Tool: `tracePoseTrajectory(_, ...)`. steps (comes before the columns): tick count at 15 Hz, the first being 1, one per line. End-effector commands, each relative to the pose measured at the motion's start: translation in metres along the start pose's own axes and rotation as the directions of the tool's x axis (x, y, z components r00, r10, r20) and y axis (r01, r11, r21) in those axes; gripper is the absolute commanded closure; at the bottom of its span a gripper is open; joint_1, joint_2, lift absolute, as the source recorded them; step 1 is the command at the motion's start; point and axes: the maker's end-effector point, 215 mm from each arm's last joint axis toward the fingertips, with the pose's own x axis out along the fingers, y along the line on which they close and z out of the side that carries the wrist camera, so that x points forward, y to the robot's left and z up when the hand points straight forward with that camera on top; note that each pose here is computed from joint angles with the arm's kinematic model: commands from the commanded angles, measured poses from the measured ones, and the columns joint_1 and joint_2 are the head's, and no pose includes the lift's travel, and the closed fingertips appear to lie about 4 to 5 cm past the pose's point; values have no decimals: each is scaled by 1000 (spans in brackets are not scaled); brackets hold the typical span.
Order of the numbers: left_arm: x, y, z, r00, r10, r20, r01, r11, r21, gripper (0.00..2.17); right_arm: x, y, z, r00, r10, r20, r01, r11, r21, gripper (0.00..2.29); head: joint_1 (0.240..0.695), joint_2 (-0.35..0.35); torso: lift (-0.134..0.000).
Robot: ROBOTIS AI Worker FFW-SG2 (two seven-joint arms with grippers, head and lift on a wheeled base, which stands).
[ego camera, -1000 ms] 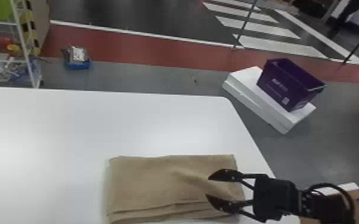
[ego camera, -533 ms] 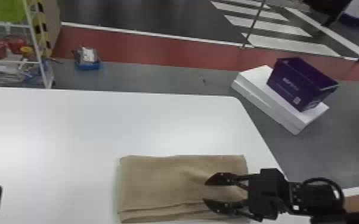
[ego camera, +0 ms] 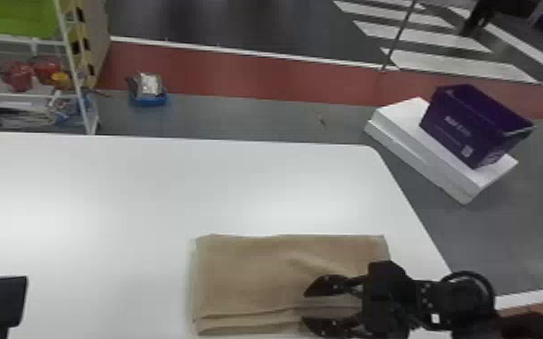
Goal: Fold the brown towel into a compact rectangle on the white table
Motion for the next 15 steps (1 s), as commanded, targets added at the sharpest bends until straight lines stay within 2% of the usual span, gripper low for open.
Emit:
tracePoseTrajectory(1, -1, 0, 1, 1000, 1, 2, -1, 1000, 1, 208, 8, -2, 3, 1000, 5, -1, -5, 1000, -1, 701, 695, -249, -123)
tracePoseTrajectory(7, 1, 2, 3, 1000, 1, 4, -1, 1000, 2, 208, 18, -7, 1, 1000, 11, -21, -11, 1000, 7, 768, 695, -229, -123)
tracePoseTrajectory(8, 1, 2, 4, 1000, 1, 6, -1, 1000, 3, 208, 20, -8, 1, 1000, 13, -25, -13, 1000, 1, 876, 695, -228, -123)
tracePoseTrajectory(9, 1, 1, 5, 1000, 0, 7, 0, 1000, 4, 208, 21, -10, 2, 1000, 10, -25, -10, 1000, 4, 1133, 695, -225, -123)
tracePoseTrajectory(12, -1, 4, 6, 1000, 3, 8, -3, 1000, 1, 208, 20, -7, 7, 999, 28, -17, -28, 1000, 3, 1676, 695, -220, -123)
tracePoseTrajectory(15, -1, 8, 9, 1000, 15, 11, -15, 1000, 5, 208, -1, -5, 32, 1000, -1, 14, 1, 1000, -8, 1676, 695, -203, -123)
